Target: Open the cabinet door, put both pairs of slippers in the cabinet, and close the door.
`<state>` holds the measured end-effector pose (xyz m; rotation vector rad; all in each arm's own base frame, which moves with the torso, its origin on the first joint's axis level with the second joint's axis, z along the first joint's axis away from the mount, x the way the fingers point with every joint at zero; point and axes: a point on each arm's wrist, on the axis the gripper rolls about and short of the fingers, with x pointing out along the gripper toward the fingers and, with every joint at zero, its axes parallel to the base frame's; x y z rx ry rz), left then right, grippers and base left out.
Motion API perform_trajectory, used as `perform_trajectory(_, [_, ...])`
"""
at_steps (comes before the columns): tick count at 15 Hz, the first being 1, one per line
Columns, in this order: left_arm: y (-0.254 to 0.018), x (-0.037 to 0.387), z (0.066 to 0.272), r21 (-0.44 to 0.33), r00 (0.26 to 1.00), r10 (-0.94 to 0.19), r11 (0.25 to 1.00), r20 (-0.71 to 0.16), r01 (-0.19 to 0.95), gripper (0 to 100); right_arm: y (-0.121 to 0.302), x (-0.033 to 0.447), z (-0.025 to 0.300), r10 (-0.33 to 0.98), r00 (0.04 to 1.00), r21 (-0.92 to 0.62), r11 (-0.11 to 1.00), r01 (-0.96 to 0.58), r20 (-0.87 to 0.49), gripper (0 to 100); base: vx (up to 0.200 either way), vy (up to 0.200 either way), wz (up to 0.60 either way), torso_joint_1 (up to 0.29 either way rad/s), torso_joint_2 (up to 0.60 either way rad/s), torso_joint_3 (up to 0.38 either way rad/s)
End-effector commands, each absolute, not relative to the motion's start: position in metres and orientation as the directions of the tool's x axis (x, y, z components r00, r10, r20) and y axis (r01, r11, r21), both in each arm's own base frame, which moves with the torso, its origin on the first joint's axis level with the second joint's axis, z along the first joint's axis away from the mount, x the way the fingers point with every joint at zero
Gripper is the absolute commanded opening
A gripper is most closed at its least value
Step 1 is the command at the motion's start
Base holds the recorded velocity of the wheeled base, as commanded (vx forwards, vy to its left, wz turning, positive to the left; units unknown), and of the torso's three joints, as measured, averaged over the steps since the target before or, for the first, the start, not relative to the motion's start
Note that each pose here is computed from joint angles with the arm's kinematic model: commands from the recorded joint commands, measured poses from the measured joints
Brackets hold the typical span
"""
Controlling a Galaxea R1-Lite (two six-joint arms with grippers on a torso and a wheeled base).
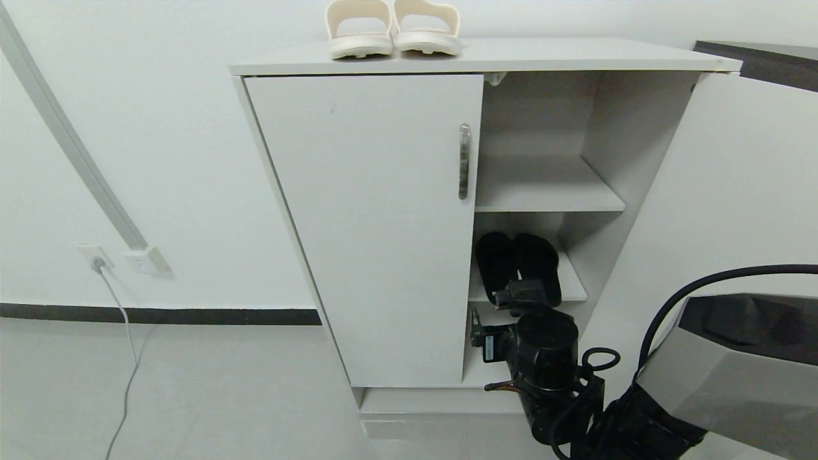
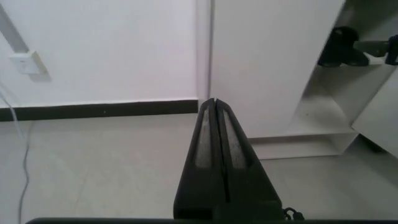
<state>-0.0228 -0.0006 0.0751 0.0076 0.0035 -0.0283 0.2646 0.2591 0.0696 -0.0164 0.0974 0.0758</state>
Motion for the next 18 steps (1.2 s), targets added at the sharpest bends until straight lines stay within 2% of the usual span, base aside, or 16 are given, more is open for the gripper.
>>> perform_trajectory(1, [-0.001,-0.023,0.075,0.008,1.000,-0.028,1.000,-0.006,0.028,0,0.260,0.264,0.069,0.076,0.992,-0.013,0.997,-0.078,-0.099,100,0.000,0.200,0.00,0.007,0.00,0.002])
perform_trajectory(2, [-0.001,-0.023,0.075,0.008,1.000,-0.028,1.000,-0.006,0.028,0,0.260,0.264,0.069,0.076,0.992,-0.014,0.997,-0.078,-0.100,100,0.000,0.200,0.00,0.002,0.00,0.002])
perform_trajectory(9, [-0.001,-0.023,0.075,0.008,1.000,-0.028,1.000,-0.006,0.028,0,0.256,0.264,0.073,0.073,0.995,0.001,0.997,-0.073,-0.068,100,0.000,0.000,0.00,0.000,0.00,0.000])
perform_trajectory(13, [-0.001,-0.023,0.075,0.008,1.000,-0.028,1.000,-0.006,0.028,0,0.249,0.261,0.074,0.101,0.995,-0.038,0.994,-0.101,-0.011,100,0.000,0.000,0.00,0.000,0.00,0.000])
perform_trajectory(15, [-0.001,-0.023,0.075,0.008,1.000,-0.028,1.000,-0.005,0.028,0,0.245,0.255,0.076,0.175,0.984,-0.052,0.983,-0.176,-0.031,100,0.000,0.000,0.00,0.000,0.00,0.000])
perform_trajectory(18, [-0.001,-0.023,0.075,0.006,1.000,-0.028,1.000,-0.005,0.028,0,0.244,0.255,0.073,0.193,0.980,-0.059,0.979,-0.195,-0.039,100,0.000,0.000,0.00,0.000,0.00,0.000])
